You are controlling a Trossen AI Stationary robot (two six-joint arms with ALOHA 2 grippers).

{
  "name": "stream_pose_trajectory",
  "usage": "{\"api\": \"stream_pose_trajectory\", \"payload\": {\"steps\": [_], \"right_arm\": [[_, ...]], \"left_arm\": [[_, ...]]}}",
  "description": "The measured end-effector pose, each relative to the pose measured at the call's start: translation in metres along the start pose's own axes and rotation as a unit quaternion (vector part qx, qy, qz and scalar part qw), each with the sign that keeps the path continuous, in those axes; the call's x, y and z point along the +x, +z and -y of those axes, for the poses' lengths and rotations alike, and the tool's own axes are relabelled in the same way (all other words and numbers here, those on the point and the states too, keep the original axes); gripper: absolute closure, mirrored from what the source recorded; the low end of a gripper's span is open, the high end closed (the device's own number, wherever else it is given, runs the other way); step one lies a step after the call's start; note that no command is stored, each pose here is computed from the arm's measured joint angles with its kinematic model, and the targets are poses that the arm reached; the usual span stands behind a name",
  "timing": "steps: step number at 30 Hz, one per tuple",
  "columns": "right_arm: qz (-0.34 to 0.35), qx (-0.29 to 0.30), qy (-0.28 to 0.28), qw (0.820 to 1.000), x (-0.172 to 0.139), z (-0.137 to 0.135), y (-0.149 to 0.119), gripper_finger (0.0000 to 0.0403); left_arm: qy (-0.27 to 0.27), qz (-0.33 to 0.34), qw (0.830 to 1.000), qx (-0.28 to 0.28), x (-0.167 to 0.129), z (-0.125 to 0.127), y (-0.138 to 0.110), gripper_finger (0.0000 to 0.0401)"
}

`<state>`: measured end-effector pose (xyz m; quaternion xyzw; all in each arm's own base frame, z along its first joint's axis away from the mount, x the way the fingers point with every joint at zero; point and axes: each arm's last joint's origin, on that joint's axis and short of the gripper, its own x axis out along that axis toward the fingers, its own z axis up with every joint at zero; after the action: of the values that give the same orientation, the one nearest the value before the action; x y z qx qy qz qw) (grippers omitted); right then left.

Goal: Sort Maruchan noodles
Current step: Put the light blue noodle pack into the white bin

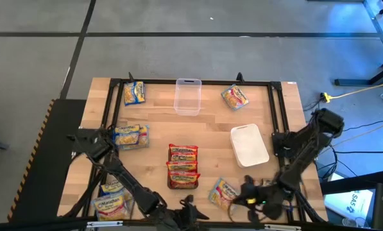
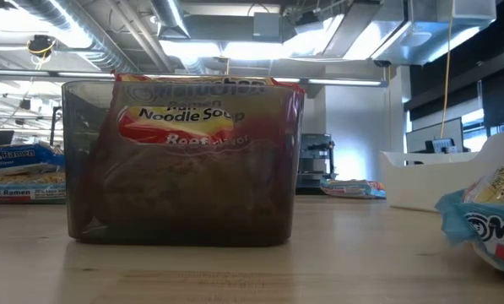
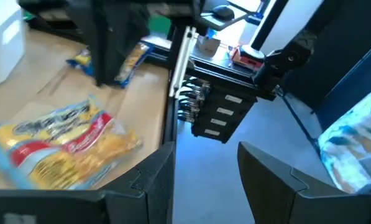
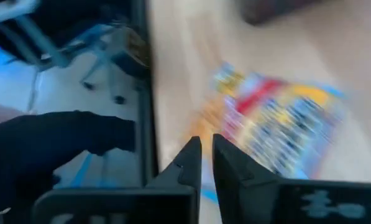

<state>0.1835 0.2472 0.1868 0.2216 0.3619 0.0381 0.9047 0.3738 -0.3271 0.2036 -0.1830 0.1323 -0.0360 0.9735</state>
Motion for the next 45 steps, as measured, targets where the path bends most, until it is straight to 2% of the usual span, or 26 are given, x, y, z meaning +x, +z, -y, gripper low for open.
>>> {"api": "stream_pose_trajectory", "payload": {"steps": [4,7,13,17,24,29,33,38,45], "right_arm": [[-0.032,0.058,-0.055,0.996,-0.022,0.008,-0.015,0.0347],[-0.046,0.093,-0.065,0.992,-0.026,0.009,-0.024,0.0291],[-0.01,0.135,-0.103,0.985,-0.017,0.027,-0.036,0.0158],[0.013,0.174,-0.104,0.979,-0.008,0.047,-0.043,0.0109],[0.018,0.208,-0.065,0.976,0.009,0.063,-0.049,0.0099],[0.006,0.205,-0.067,0.976,0.026,0.068,-0.048,0.0104],[0.003,0.21,-0.046,0.977,0.037,0.067,-0.046,0.0104],[-0.001,0.205,-0.017,0.979,0.039,0.062,-0.045,0.0105],[-0.014,0.218,0.009,0.976,0.04,0.058,-0.043,0.0105]], "left_arm": [[0.021,-0.011,0.999,0.037,0.028,0.0,-0.002,0.0232],[0.034,-0.03,0.998,0.05,0.047,-0.006,-0.003,0.0232],[0.042,-0.068,0.995,0.06,0.074,-0.031,-0.018,0.0232],[0.04,-0.086,0.994,0.049,0.083,-0.043,-0.023,0.0232],[0.065,-0.121,0.99,0.043,0.083,-0.053,-0.027,0.0232],[0.073,-0.132,0.988,0.041,0.082,-0.056,-0.031,0.0232],[0.072,-0.138,0.987,0.039,0.082,-0.058,-0.034,0.0232],[0.087,-0.164,0.982,0.039,0.078,-0.068,-0.05,0.0232],[0.088,-0.171,0.981,0.028,0.079,-0.075,-0.052,0.0232]]}}
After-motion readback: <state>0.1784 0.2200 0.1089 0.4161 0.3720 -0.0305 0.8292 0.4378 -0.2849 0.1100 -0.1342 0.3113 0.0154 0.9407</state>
